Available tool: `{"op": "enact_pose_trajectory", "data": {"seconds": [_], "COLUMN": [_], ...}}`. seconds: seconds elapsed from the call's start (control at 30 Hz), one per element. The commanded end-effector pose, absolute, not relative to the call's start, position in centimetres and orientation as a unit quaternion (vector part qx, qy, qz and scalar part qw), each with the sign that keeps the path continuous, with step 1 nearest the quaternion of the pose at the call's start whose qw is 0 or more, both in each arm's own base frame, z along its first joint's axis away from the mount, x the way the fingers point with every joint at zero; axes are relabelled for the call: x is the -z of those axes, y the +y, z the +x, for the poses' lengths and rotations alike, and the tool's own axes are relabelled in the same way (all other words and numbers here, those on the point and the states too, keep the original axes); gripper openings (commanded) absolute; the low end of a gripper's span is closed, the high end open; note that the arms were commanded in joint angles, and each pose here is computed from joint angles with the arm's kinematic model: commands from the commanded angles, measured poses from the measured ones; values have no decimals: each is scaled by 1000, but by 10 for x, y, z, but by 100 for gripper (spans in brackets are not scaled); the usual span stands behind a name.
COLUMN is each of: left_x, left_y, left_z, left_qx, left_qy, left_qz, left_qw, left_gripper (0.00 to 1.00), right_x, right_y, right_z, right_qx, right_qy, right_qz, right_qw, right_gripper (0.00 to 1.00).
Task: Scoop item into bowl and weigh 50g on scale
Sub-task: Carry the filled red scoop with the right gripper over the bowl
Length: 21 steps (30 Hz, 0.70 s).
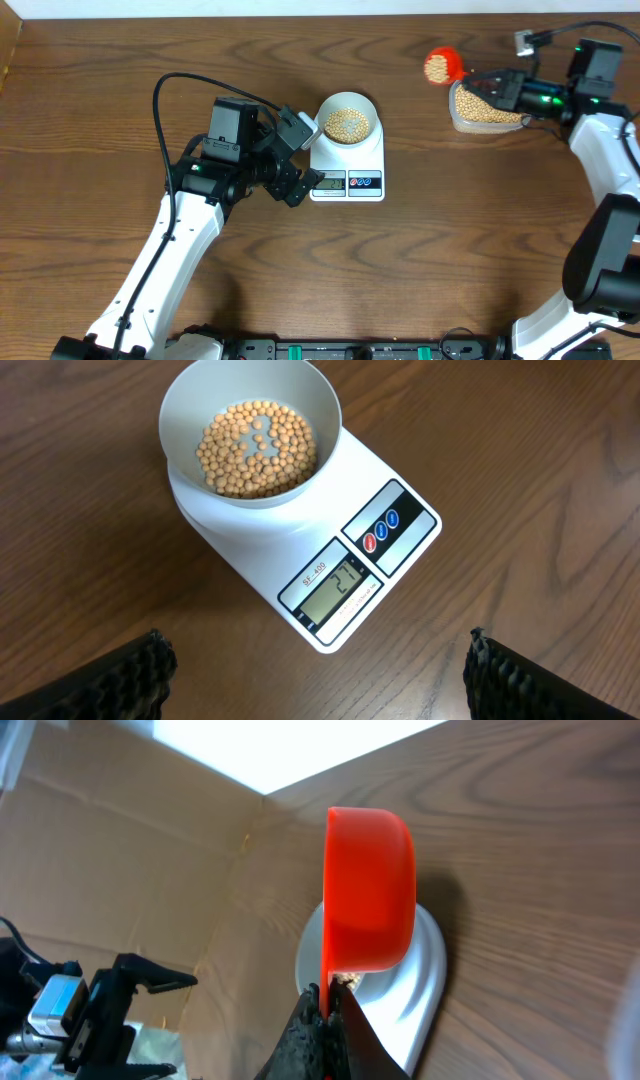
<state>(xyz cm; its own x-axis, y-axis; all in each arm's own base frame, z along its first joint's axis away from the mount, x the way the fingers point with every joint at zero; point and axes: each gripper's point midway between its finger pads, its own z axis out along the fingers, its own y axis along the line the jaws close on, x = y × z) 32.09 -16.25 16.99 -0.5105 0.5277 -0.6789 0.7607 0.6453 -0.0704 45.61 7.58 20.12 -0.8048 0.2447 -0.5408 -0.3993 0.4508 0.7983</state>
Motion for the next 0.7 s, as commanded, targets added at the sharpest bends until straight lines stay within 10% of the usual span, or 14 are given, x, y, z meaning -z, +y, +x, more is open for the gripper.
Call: {"op": "enact_pose_trajectory", "data": {"seconds": [0.0, 0.67], "left_x": [-167, -167], "left_y": [-163, -163], "left_z": [319, 319], "left_qx": [185, 185], "left_qy": [848, 848], "left_qz": [384, 384], "left_qw": [315, 315], "left_gripper": [95, 95], "right_x": [-202, -188], "right_y": [101, 189], "right_z": [454, 445], "right_qx": [-531, -484], "right_qy": [790, 805], "right_qz": [-71, -165], "right_qw": [299, 300], "right_gripper": [1, 1]}}
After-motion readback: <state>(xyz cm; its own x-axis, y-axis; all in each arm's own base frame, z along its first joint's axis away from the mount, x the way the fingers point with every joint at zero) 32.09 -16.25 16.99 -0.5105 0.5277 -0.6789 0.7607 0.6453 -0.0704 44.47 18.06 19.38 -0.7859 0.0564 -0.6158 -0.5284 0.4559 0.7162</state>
